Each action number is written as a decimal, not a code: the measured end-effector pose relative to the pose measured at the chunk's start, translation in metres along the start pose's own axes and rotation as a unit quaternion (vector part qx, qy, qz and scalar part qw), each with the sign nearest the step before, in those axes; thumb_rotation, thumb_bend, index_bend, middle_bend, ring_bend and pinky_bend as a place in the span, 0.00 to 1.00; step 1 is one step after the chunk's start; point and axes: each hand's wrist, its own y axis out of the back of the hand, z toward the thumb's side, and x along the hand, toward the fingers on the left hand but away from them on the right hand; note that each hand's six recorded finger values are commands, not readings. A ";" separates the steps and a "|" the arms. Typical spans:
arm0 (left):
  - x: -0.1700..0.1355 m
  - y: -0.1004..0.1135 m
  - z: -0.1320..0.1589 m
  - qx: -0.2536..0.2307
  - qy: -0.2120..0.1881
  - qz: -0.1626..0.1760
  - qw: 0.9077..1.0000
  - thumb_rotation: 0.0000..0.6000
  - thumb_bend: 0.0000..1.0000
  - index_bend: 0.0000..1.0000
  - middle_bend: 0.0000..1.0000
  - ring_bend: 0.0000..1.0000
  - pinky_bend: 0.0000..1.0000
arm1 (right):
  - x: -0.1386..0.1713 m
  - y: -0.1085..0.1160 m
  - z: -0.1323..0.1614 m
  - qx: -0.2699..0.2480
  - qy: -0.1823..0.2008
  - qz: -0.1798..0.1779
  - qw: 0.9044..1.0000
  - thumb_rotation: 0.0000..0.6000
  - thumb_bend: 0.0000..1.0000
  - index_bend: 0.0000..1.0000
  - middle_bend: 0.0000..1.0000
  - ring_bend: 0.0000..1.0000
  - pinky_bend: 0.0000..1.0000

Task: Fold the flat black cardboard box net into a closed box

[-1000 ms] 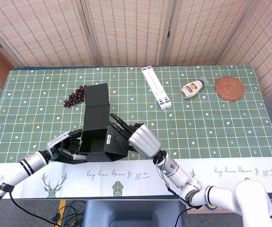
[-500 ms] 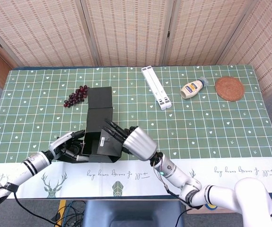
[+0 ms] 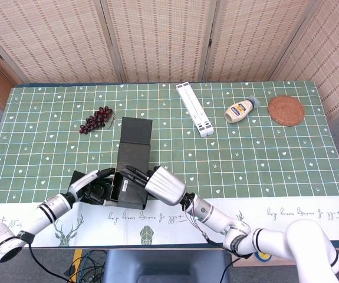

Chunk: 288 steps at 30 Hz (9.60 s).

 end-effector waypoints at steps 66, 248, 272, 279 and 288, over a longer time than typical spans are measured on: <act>0.025 -0.038 -0.037 0.084 0.020 -0.014 0.996 1.00 0.11 0.15 0.16 0.50 0.73 | 0.019 -0.060 0.028 0.037 0.100 0.128 0.986 1.00 0.26 0.17 0.28 0.75 0.87; -0.101 0.033 -0.005 0.112 -0.050 0.201 0.972 1.00 0.11 0.06 0.00 0.41 0.72 | -0.010 -0.114 0.016 -0.464 -0.272 0.164 0.827 1.00 0.09 0.28 0.41 0.82 1.00; -0.126 0.091 0.011 0.234 -0.102 0.439 0.862 1.00 0.11 0.00 0.00 0.39 0.70 | 0.037 -0.021 -0.071 -0.658 -0.324 -0.017 0.679 1.00 0.11 0.33 0.46 0.83 1.00; -0.107 0.078 0.025 0.259 -0.141 0.430 0.853 1.00 0.11 0.00 0.00 0.39 0.70 | 0.050 -0.011 -0.072 -0.713 -0.315 -0.032 0.625 1.00 0.11 0.33 0.46 0.83 1.00; -0.072 0.051 0.056 0.308 -0.208 0.415 0.830 1.00 0.11 0.00 0.00 0.39 0.70 | 0.053 -0.017 -0.059 -0.739 -0.300 -0.017 0.603 1.00 0.11 0.33 0.46 0.83 1.00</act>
